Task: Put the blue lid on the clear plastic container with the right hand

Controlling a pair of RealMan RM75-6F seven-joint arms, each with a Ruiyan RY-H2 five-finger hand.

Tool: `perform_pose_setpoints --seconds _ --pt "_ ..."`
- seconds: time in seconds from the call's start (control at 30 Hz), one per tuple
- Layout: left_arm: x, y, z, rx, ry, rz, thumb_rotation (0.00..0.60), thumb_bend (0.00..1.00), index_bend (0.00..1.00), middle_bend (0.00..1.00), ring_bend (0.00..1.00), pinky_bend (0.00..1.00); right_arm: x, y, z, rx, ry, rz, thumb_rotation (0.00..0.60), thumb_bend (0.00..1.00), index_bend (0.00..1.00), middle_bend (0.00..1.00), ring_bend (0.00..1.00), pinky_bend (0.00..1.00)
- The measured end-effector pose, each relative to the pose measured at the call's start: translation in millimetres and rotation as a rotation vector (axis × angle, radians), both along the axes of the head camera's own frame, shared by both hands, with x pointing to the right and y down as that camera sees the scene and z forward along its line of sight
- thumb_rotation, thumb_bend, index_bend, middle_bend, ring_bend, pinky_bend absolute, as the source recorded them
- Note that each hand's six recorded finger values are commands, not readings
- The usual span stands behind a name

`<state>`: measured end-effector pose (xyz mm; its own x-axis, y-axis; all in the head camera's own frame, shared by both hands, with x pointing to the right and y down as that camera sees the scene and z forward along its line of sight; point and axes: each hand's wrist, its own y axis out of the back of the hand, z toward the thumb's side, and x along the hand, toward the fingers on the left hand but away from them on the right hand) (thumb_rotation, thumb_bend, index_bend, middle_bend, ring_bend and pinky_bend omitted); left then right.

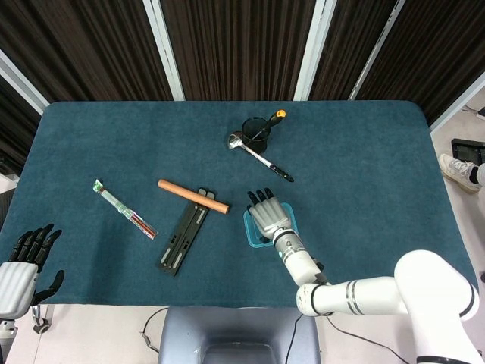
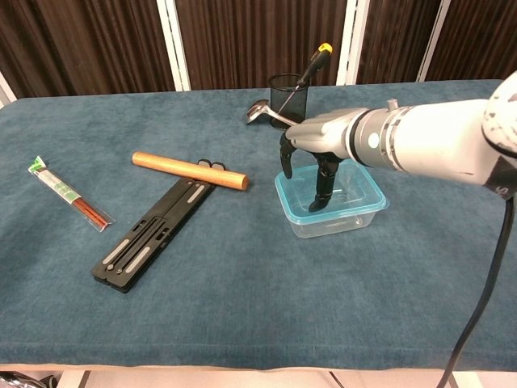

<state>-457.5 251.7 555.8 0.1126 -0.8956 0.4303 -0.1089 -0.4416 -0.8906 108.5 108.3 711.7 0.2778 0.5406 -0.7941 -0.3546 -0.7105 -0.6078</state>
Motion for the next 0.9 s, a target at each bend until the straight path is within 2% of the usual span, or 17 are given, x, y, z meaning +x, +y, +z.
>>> perform_pose_setpoints --seconds 0.9 --pt "-0.2 0.7 0.1 -0.001 0.0 -0.001 0.6 0.42 0.0 0.0 0.01 0.08 4.2 2.4 5.6 -0.009 0.011 0.002 0.6 0.19 0.47 0.13 0.05 0.09"
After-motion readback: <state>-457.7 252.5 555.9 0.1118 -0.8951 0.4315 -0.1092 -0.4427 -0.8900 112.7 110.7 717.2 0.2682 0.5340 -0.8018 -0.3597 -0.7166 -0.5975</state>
